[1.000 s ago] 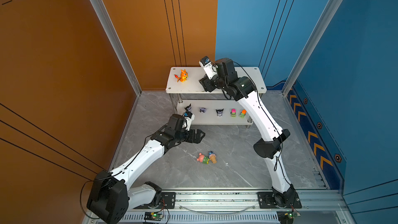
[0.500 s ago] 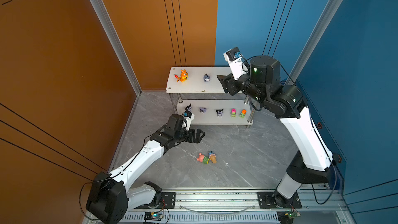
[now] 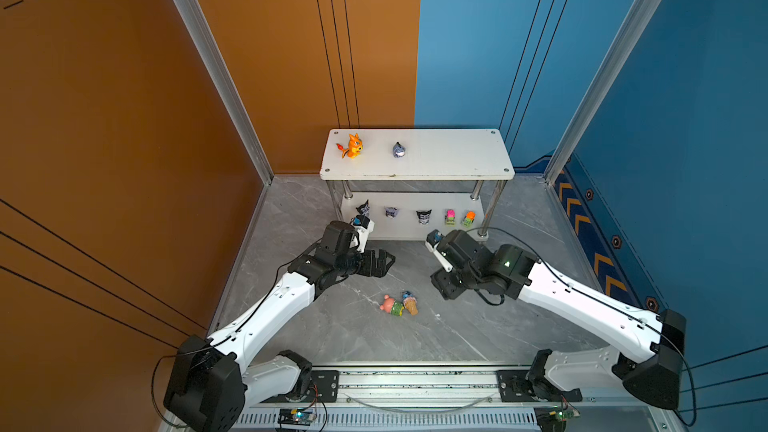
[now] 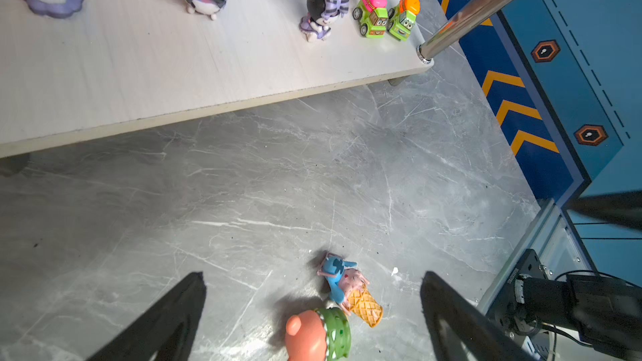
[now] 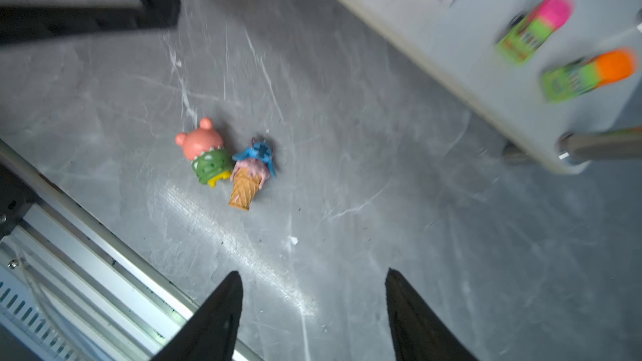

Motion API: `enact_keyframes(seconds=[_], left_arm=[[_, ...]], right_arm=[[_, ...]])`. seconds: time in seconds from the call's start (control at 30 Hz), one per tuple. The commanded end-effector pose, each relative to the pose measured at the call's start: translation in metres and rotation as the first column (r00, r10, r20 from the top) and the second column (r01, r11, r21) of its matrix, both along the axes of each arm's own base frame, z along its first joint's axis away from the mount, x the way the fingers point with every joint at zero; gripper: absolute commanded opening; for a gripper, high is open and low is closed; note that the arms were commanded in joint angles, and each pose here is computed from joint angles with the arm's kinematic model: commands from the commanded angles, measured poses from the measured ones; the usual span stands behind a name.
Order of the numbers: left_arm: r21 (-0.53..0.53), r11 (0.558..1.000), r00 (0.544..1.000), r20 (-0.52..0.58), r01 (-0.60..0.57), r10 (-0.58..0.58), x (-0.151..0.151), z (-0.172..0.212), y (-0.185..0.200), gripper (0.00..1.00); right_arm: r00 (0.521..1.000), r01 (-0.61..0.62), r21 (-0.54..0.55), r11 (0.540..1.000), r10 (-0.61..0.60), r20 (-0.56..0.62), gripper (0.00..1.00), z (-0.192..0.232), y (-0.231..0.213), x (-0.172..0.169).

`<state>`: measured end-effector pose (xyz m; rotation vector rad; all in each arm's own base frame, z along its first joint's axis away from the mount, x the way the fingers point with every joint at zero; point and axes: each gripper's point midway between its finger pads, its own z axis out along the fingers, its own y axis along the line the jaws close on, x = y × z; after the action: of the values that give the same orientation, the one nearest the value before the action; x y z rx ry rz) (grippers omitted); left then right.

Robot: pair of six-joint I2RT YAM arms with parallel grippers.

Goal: Place and organize the plastic toys onto the shelf
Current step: 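Move the right gripper down to the floor pile and grasp the Stitch ice-cream figure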

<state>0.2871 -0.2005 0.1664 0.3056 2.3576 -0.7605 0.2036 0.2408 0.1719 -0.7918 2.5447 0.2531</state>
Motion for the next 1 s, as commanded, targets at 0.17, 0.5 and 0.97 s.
enact_keyframes(seconds=[0.17,0.5,0.97], left_arm=[[0.027,1.0,1.0,-0.015,-0.012,0.012,-0.008,-0.01,0.005,0.98],[0.072,0.996,0.998,-0.031,-0.059,0.061,-0.013,-0.03,0.019,0.98],[0.063,0.996,0.998,-0.027,-0.062,0.063,-0.01,-0.03,0.021,0.98]], right_arm=[[0.983,0.128,0.189,0.973,-0.099,-0.158,0.67,-0.044,0.053,0.001],[0.956,0.168,0.109,0.98,-0.135,-0.26,0.7,-0.094,0.079,0.014],[0.926,0.191,0.025,0.981,-0.172,-0.335,0.59,-0.13,0.081,0.021]])
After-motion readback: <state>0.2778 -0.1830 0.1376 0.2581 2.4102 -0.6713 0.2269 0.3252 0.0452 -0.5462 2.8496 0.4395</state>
